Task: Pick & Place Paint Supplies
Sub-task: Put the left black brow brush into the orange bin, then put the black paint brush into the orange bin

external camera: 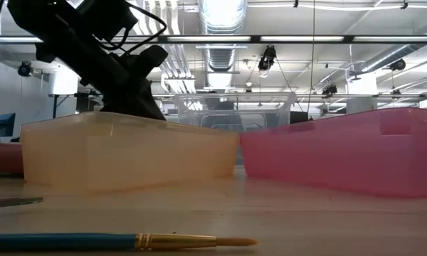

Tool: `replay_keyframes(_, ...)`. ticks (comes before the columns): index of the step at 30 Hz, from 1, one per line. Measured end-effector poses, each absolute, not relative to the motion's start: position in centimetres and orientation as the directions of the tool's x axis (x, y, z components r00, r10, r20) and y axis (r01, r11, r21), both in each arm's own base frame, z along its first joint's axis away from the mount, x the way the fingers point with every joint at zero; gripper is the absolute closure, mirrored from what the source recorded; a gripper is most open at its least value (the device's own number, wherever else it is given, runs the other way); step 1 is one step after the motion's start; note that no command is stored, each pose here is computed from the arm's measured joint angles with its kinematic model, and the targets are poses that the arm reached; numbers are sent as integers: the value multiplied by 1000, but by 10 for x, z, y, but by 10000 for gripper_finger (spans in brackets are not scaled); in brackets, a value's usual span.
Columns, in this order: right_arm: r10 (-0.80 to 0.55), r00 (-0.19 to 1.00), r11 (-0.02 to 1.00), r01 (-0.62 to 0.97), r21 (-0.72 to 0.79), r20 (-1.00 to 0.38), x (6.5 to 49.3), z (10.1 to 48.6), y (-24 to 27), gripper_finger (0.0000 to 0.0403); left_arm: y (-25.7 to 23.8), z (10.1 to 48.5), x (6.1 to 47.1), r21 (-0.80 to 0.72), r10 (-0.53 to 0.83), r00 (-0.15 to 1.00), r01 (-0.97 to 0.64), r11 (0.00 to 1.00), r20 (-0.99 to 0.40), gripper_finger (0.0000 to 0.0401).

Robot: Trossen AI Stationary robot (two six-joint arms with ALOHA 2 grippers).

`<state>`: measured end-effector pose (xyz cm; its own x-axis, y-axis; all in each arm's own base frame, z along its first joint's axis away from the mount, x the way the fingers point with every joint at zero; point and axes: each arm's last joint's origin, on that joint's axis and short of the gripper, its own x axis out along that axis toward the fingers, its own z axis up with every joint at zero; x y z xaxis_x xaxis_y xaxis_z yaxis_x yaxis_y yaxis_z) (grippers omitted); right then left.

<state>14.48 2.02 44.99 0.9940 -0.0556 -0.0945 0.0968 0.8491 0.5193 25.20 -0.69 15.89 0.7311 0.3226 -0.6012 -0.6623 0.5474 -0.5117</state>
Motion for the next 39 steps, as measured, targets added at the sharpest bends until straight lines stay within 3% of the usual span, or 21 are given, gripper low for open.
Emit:
replay_keyframes(12,-52,993,851,98,516,-103,145,449,20,225,-7,163,255,-481,331,739,-647,592,-587,290)
replay_keyframes(21,11,990,852,64,519,-139,157,444,24,225,-8,225,255,-469,274,876,-451,760,-397,281)
replay_keyframes(26,145,962,850,-2,527,-230,174,433,32,225,-9,264,241,-424,221,938,-320,847,-267,281)
replay_keyframes(30,299,853,807,14,591,-428,182,410,42,225,-8,284,227,-410,214,959,-274,870,-186,281)
replay_keyframes(34,446,627,764,106,636,-639,185,382,62,225,-7,293,215,-381,212,965,-256,888,-154,281)
replay_keyframes(39,575,481,730,63,680,-662,187,371,104,225,-7,298,208,-360,212,967,-250,899,-143,281)
